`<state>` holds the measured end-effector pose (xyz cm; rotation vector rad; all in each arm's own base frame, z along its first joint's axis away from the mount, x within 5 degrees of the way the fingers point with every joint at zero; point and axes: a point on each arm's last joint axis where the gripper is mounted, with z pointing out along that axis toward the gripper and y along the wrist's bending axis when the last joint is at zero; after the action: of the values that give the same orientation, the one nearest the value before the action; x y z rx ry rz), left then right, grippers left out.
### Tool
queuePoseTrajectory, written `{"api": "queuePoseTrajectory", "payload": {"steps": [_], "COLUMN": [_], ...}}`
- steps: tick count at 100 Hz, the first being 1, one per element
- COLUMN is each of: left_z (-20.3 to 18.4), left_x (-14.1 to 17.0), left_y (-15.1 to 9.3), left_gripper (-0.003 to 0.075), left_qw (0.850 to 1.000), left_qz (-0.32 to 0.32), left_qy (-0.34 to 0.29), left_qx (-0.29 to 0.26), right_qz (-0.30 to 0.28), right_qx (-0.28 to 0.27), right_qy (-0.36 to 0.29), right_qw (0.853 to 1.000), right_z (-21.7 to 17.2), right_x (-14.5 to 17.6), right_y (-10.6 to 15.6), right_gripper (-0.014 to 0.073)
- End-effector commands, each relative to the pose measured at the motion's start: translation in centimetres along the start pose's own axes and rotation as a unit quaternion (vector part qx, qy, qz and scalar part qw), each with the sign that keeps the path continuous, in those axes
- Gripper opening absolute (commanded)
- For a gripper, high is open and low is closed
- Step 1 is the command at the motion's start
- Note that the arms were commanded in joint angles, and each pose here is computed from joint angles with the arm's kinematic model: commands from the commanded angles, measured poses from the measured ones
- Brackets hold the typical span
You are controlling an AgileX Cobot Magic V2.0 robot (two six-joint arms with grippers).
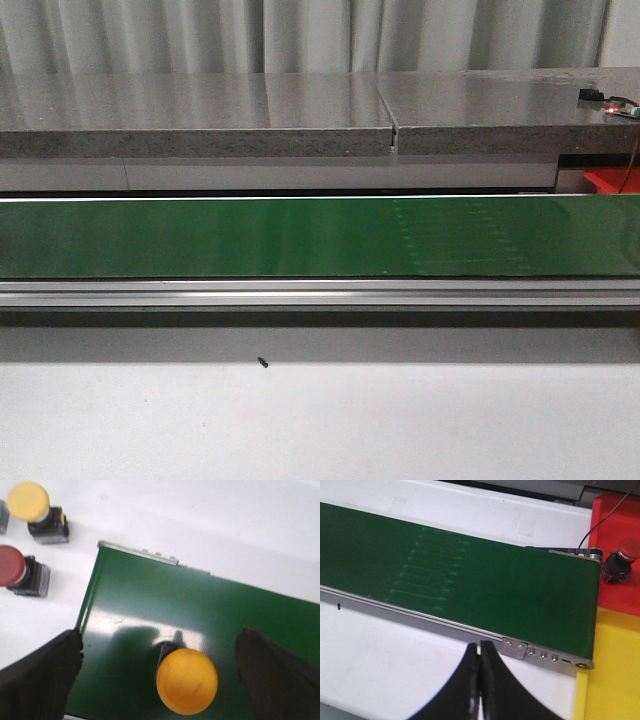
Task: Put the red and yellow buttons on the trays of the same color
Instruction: 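Carry the yellow button with the left gripper onto the belt and release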
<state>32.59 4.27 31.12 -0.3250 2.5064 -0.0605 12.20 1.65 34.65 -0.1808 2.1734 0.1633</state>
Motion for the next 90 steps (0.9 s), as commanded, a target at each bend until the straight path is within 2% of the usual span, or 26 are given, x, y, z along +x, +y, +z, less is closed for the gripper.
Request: {"api": "queuePoseTrajectory", "payload": {"steps": [1, 18, 28, 66, 90], "left_z": [-3.7, -4.8, -4.9, -6.1, -5.3], "left_x": [-1.7, -2.5, -2.7, -2.8, -2.6], "left_y": [-0.7, -0.3, 0.8, 9.7, 13.6], "left_gripper": [0.0605, 0.0605, 0.0605, 0.0605, 0.0605], "left_qw": [0.997, 0.995, 0.994, 0.980, 0.970], "left_qz": [0.001, -0.004, -0.020, -0.122, -0.162], "left_qy": [-0.079, -0.101, -0.107, -0.130, -0.135], "left_qx": [0.017, 0.014, 0.003, -0.088, -0.124], "right_qz": [-0.002, -0.002, -0.002, -0.002, -0.002], "right_qx": [0.006, 0.006, 0.006, 0.006, 0.006], "right_qy": [-0.044, -0.044, -0.044, -0.044, -0.044], "right_qw": [0.999, 0.999, 0.999, 0.999, 0.999], "right_z": [-0.5, -0.5, -0.5, -0.5, -0.5], "right_x": [-1.2, -1.2, -1.2, -1.2, -1.2], "right_y": [0.0, 0.0, 0.0, 0.0, 0.0], "right_gripper": [-0.0067, -0.0067, -0.0067, -0.0067, -0.0067]}}
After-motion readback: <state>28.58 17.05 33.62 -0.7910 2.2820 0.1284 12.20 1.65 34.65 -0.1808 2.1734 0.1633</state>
